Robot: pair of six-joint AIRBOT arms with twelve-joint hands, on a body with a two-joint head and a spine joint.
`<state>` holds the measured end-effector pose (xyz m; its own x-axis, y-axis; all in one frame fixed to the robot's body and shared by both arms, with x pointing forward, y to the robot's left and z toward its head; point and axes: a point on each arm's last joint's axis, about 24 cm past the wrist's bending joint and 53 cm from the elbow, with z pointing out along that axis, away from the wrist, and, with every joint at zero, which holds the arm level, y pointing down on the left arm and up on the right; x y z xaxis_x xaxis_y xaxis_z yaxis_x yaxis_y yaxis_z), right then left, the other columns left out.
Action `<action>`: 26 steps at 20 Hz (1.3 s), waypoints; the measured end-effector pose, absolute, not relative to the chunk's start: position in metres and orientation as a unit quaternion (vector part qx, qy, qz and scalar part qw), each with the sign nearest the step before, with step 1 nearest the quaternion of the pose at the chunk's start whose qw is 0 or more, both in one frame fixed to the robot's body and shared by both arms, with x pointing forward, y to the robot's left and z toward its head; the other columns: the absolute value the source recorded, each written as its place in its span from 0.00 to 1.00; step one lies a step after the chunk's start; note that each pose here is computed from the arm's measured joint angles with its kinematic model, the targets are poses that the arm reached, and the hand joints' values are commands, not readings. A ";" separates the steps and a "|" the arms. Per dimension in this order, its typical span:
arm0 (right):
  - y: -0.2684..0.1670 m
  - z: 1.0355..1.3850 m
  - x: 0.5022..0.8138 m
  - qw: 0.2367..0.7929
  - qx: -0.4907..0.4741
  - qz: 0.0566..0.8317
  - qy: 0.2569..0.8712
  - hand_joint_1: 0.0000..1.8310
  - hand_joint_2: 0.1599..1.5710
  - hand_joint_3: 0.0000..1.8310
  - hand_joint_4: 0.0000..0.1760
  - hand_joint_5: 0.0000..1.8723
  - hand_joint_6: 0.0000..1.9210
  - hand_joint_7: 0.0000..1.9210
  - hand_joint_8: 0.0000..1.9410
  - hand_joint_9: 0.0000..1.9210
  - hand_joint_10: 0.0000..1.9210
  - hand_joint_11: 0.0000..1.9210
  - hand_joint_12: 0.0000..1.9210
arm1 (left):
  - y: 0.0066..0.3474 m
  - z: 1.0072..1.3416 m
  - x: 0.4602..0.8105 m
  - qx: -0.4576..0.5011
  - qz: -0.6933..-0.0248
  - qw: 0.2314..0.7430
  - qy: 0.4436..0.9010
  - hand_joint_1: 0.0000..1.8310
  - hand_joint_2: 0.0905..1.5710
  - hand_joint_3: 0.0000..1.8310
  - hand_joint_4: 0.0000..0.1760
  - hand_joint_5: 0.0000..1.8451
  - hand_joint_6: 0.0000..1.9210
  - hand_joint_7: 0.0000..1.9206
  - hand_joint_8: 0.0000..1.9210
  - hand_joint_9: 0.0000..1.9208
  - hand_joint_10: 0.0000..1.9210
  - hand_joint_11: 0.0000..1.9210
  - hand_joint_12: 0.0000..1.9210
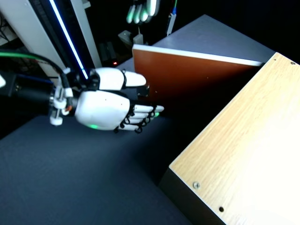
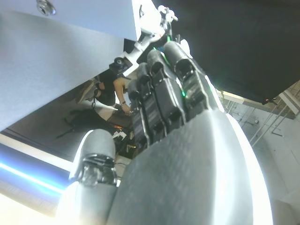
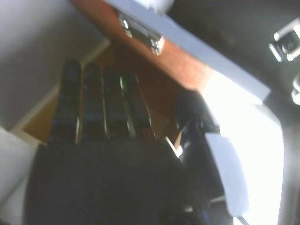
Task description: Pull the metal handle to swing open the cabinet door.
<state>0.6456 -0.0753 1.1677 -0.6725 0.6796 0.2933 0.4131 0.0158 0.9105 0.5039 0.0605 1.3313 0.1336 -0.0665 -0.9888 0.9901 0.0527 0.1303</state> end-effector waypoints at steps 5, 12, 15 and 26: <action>-0.066 1.177 0.648 0.130 0.374 0.588 0.705 0.00 1.00 0.01 0.00 0.13 0.00 0.13 0.00 0.12 0.00 0.00 0.35 | 0.060 1.331 0.504 0.502 -0.470 0.561 0.460 0.00 1.00 0.04 0.00 0.21 0.00 0.22 0.00 0.21 0.00 0.04 0.39; -0.039 1.178 0.630 0.135 0.344 0.586 0.721 0.00 1.00 0.01 0.00 0.13 0.00 0.12 0.00 0.11 0.00 0.00 0.34 | 0.060 1.331 0.504 0.502 -0.471 0.561 0.460 0.00 1.00 0.04 0.00 0.21 0.00 0.22 0.00 0.21 0.00 0.04 0.39; -0.037 1.182 0.628 0.141 0.345 0.587 0.718 0.00 1.00 0.01 0.00 0.12 0.00 0.12 0.00 0.11 0.00 0.00 0.34 | 0.060 1.331 0.504 0.502 -0.471 0.561 0.460 0.00 1.00 0.04 0.00 0.21 0.00 0.22 0.00 0.21 0.00 0.04 0.40; 0.002 1.179 0.603 0.110 0.324 0.594 0.728 0.00 1.00 0.01 0.00 0.13 0.00 0.12 0.00 0.11 0.00 0.00 0.34 | 0.060 1.331 0.504 0.502 -0.471 0.561 0.460 0.00 1.00 0.04 0.00 0.21 0.00 0.22 0.00 0.21 0.00 0.04 0.40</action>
<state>0.6025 0.0017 1.1787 -0.7656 0.6026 0.2251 0.3409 0.0833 0.9364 0.5039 0.0605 1.3313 0.1336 -0.0665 -0.9888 0.9901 0.0527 0.1303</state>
